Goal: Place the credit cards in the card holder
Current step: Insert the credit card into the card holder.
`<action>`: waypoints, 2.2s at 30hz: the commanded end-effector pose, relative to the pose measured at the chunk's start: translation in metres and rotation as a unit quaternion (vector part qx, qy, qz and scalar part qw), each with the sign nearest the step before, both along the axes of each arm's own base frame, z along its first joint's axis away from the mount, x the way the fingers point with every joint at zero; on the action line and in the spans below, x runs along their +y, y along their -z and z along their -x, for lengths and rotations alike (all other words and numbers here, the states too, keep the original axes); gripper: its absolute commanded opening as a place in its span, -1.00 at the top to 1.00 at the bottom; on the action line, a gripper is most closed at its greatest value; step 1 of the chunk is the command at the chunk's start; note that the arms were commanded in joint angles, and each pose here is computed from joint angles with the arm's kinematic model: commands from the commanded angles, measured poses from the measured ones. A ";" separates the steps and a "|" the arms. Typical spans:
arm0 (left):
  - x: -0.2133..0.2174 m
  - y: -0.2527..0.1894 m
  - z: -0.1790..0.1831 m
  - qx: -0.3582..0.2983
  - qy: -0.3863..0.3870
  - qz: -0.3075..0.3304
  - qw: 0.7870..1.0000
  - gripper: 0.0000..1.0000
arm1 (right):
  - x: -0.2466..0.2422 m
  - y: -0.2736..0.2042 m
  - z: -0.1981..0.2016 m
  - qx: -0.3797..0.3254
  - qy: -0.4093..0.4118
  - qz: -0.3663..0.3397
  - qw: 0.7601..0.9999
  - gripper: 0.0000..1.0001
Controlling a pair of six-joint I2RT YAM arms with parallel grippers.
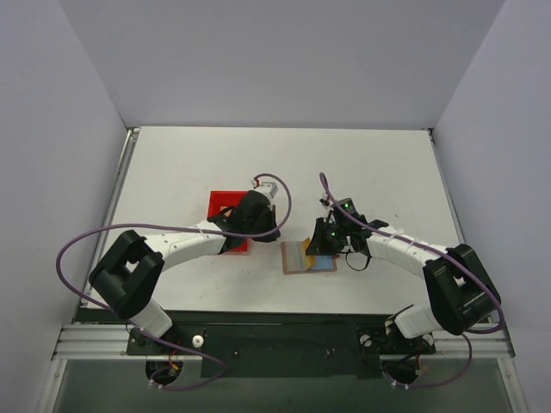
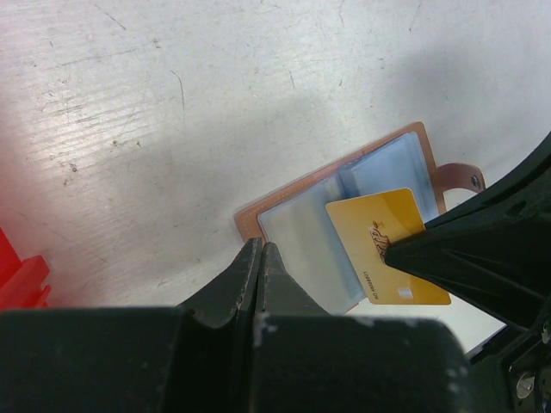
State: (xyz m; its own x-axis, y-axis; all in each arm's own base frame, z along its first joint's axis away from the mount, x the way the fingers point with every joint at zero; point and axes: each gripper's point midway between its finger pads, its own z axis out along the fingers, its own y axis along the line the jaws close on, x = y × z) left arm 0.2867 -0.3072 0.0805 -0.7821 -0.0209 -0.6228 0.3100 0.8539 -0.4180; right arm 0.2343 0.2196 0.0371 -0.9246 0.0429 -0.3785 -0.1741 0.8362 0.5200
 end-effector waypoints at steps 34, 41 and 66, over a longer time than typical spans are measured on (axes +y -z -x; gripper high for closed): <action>-0.027 -0.022 -0.001 -0.031 0.027 0.013 0.999 1.00 | -0.023 -0.021 -0.014 -0.059 0.033 0.063 0.996 1.00; -0.027 -0.021 -0.001 -0.029 0.026 0.011 0.999 1.00 | -0.025 -0.021 -0.015 -0.061 0.039 0.067 0.995 1.00; -0.026 -0.018 0.001 -0.026 0.027 0.012 0.999 1.00 | -0.030 -0.018 -0.014 -0.061 0.050 0.079 0.994 1.00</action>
